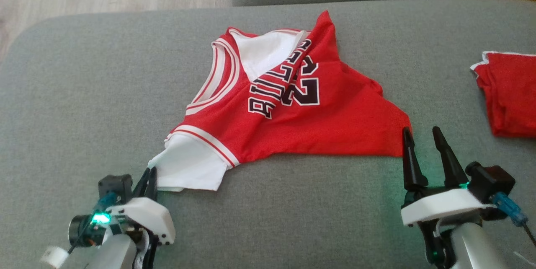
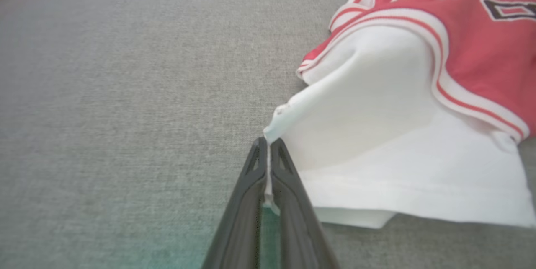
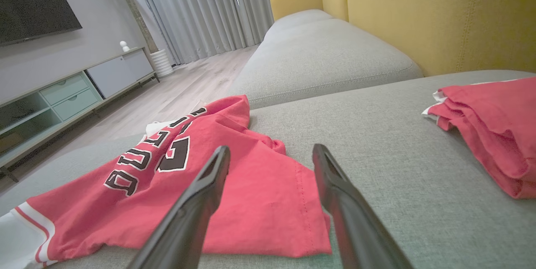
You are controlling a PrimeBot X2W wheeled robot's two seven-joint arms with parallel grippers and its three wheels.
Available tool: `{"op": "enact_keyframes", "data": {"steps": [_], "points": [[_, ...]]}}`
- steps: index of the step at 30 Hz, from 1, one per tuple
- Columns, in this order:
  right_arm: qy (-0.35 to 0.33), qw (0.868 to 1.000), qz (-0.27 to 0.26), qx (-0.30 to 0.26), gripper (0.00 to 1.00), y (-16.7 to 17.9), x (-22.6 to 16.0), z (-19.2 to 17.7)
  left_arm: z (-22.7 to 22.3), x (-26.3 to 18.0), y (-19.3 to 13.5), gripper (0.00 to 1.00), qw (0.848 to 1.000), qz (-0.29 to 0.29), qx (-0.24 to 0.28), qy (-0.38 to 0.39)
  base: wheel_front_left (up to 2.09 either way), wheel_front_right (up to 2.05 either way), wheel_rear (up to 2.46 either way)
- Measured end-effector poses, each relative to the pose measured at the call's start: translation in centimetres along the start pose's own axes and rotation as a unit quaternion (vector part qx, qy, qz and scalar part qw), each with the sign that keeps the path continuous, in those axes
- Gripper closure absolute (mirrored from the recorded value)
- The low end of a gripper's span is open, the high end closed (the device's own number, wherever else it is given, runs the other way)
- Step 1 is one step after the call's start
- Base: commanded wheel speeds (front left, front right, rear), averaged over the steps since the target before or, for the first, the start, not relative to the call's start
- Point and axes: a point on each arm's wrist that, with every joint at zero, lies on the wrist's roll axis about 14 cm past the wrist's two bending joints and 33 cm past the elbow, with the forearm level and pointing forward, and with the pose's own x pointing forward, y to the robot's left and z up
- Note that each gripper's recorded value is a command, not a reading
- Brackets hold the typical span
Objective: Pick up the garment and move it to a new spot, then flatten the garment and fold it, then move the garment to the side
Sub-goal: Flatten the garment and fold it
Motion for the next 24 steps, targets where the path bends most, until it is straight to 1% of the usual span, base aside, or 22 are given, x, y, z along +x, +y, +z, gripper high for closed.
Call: {"op": "enact_keyframes", "data": {"steps": [6, 11, 14, 15, 17, 21, 24], "points": [[0.006, 1.0, -0.008, -0.01, 0.0, -0.5, -0.3, 0.1, 2.2, -1.4, 0.2, 1.0, 0.998, 0.009, -0.022, -0.065, 0.0, 0.0, 0.0], [0.019, 1.0, -0.019, -0.016, 0.0, -1.2, -0.5, -0.1, 6.1, -3.1, 0.1, 1.0, 0.988, 0.008, -0.033, -0.15, 0.0, 0.0, 0.0], [0.046, 0.998, -0.041, -0.011, 0.0, -2.5, -1.0, -1.2, 8.2, -4.2, -0.5, 1.0, 0.98, -0.003, -0.04, -0.196, 0.0, 0.0, 0.0], [0.069, 0.996, -0.054, -0.005, 0.0, -3.3, -1.3, -2.3, 9.1, -4.8, -0.8, 1.0, 0.975, -0.006, -0.044, -0.217, 0.0, 0.0, 0.0], [0.095, 0.994, -0.062, 0.003, 0.0, -3.7, -1.5, -3.6, 9.9, -5.3, -0.9, 1.0, 0.971, -0.005, -0.049, -0.235, 0.0, 0.0, 0.0], [0.128, 0.989, -0.068, 0.018, 0.0, -3.9, -1.4, -5.2, 11.4, -6.0, -0.6, 1.0, 0.963, 0.002, -0.057, -0.264, 0.0, 0.0, 0.0], [0.151, 0.986, -0.059, 0.028, 0.0, -3.2, -0.8, -6.2, 12.2, -6.2, -0.6, 1.0, 0.96, 0.002, -0.058, -0.276, 0.0, 0.0, 0.0]]}}
